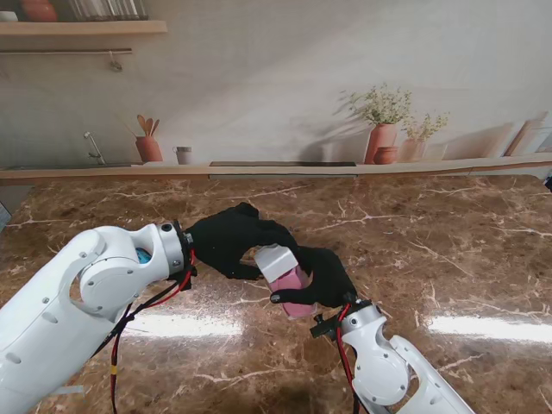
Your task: Fill the seasoning bottle
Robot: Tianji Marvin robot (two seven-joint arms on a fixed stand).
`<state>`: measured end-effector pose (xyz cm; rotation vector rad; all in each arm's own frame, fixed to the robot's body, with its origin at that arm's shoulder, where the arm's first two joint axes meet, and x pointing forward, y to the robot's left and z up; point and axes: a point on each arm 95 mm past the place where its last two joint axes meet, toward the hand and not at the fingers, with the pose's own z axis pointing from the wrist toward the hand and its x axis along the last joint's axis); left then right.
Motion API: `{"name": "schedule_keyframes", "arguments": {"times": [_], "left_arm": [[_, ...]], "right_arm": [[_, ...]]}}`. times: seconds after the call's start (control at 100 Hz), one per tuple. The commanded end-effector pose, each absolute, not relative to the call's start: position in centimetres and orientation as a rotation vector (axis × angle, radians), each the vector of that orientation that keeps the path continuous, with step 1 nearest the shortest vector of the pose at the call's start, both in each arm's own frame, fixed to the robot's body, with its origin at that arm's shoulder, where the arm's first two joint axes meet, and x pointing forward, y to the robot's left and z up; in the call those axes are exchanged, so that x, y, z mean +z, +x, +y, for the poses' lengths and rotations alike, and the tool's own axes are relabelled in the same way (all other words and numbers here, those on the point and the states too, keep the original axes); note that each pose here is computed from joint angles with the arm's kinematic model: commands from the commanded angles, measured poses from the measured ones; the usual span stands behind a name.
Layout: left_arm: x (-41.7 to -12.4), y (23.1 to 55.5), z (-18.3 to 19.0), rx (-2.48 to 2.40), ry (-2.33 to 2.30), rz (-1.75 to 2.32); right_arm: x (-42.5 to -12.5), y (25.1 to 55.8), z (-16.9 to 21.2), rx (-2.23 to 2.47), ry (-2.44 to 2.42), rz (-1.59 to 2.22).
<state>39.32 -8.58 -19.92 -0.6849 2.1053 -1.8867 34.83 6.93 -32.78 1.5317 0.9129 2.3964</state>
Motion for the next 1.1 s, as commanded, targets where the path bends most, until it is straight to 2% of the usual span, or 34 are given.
{"name": "schedule_keyframes", "arguments": {"times": [0.0, 1.09], "left_arm": [[-20.7, 39.5, -8.7, -1.892, -0.705, 2.097], [-21.6, 39.6, -10.1, -1.993, -1.083, 1.752]], "right_arm": [[-32.5, 34.8, 7.1, 2.41, 1.533, 0.903], [-32.5, 34.9, 7.1, 2.408, 1.512, 0.906]]}}
